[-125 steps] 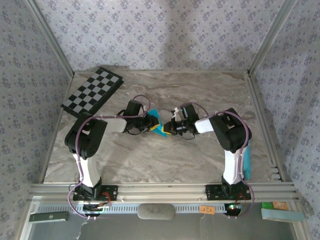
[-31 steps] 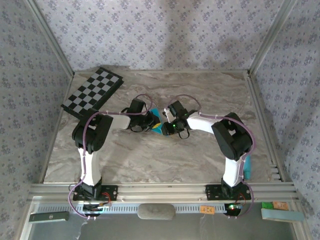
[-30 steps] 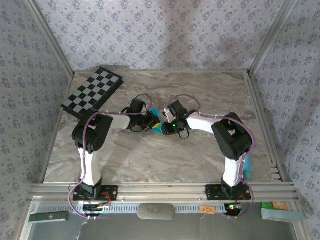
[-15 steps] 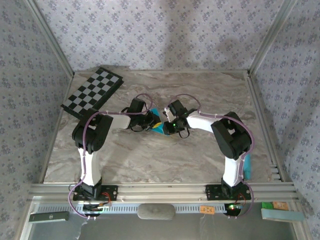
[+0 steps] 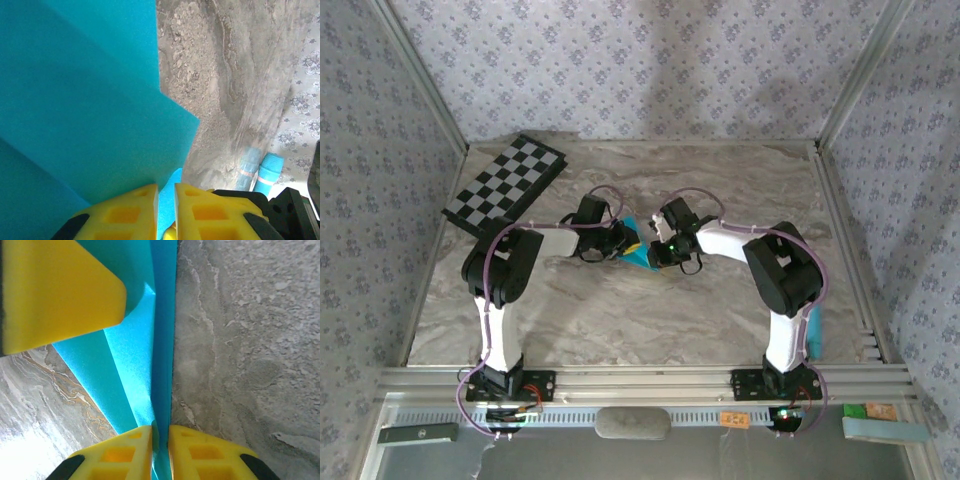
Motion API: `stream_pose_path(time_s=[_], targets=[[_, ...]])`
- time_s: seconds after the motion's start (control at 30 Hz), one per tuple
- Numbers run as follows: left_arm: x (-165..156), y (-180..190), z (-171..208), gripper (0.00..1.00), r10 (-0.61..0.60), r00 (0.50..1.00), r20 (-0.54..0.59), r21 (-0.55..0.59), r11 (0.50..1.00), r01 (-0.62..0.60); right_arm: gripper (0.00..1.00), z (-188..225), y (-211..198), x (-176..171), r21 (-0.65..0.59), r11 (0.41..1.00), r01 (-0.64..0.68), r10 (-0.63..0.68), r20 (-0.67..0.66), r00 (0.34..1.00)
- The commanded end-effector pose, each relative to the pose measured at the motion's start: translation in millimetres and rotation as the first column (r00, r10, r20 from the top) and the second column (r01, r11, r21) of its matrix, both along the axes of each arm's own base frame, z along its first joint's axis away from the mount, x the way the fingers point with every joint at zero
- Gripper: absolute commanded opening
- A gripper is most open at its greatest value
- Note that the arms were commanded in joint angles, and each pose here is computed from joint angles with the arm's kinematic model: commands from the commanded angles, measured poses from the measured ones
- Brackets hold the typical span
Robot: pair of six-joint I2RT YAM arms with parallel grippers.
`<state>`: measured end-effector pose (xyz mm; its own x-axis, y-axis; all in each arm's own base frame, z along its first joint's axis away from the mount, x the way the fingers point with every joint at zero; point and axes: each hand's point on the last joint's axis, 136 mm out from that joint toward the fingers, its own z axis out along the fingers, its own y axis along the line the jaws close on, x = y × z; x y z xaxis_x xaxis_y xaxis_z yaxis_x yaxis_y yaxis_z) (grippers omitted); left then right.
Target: Fold a paper plane with a square sheet of paper (pick it up from the middle)
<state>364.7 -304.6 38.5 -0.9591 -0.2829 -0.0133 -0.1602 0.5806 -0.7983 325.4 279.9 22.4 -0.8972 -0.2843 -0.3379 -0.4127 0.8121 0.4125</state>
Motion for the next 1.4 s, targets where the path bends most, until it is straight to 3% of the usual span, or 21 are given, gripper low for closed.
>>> stream_pose_path(time_s=[0.0, 1.37], targets=[[9, -2, 19, 0.16, -0.015, 0.999, 0.052, -0.013, 1.000, 0.016, 0.18, -26, -4, -10, -0.019, 1.000, 0.011, -0.013, -0.079, 0.997], [12, 2, -12, 0.13, 0.015, 1.000, -0.022, 0.044, 0.999, -0.014, 0.14, -31, -7, -11, -0.023, 0.999, 0.025, -0.027, -0.116, 0.993]])
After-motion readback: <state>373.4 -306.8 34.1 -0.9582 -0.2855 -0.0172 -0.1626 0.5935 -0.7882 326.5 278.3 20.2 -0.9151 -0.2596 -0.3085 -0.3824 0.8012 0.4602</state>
